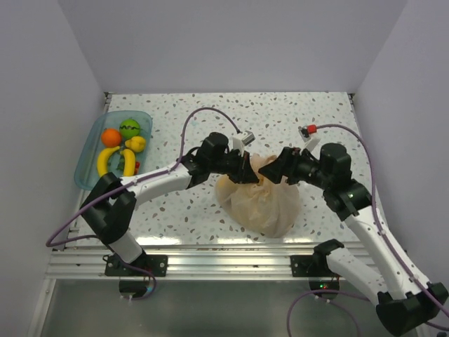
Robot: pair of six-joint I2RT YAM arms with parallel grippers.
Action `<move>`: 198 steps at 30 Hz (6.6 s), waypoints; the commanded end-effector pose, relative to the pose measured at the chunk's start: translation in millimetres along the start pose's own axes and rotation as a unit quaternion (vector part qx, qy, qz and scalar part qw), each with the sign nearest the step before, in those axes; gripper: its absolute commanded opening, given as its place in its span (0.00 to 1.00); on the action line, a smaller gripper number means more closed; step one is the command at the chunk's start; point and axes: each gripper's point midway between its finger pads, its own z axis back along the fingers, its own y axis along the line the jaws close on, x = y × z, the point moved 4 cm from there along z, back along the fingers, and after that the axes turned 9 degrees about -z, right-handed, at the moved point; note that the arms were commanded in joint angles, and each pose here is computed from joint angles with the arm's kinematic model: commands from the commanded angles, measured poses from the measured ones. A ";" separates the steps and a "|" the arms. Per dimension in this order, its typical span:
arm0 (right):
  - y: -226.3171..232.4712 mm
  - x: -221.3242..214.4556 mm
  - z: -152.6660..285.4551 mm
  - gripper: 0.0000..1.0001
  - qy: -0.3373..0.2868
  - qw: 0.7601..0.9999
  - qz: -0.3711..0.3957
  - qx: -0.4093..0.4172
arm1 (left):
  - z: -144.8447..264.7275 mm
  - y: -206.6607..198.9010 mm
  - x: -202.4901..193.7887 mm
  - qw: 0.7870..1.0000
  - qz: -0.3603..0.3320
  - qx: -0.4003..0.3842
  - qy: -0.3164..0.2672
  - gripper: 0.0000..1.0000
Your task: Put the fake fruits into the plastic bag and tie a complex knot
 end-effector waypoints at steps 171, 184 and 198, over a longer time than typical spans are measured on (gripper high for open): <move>-66.0 -82.8 -36.6 0.24 0.327 0.930 0.129 0.108 | 15.6 31.2 -64.3 0.987 0.044 0.055 0.144 0.00; -55.5 -93.0 -49.3 0.47 0.316 0.937 0.059 0.137 | 0.7 -42.0 -17.4 0.980 0.050 -0.193 -0.020 0.00; 16.5 -21.6 -70.1 0.60 0.169 0.957 0.078 0.222 | 40.2 -98.8 31.2 0.934 0.010 -0.347 -0.086 0.00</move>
